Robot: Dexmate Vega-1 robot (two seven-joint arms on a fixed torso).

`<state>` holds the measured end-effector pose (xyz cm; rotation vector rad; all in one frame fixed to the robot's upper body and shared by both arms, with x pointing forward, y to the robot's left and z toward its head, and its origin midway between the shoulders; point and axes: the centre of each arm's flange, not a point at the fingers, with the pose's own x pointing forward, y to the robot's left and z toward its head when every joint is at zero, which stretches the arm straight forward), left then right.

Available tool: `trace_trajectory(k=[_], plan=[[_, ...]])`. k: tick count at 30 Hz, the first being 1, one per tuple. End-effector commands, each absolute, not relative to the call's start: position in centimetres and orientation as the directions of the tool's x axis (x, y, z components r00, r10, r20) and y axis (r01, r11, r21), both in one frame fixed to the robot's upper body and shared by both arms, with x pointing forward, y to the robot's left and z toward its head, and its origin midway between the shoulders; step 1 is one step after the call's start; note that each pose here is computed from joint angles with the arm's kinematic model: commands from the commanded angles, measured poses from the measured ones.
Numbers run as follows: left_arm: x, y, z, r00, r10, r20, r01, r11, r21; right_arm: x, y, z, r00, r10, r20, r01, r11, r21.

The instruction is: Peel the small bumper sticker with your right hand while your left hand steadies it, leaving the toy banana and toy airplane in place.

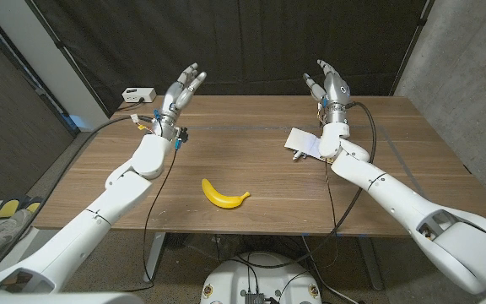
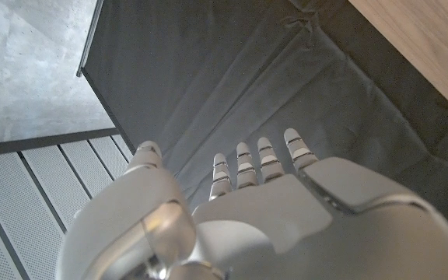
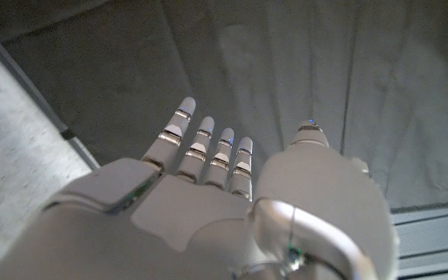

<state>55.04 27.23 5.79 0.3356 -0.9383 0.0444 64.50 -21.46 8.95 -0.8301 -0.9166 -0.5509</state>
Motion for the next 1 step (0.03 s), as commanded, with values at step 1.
trace_trajectory(k=[1], plan=[[56.26,28.09,4.36,0.628,-0.106,0.771,-0.115,0.967,0.227,64.40,-19.57,10.53,0.468,0.030,0.883,0.621,0.699,-0.353]])
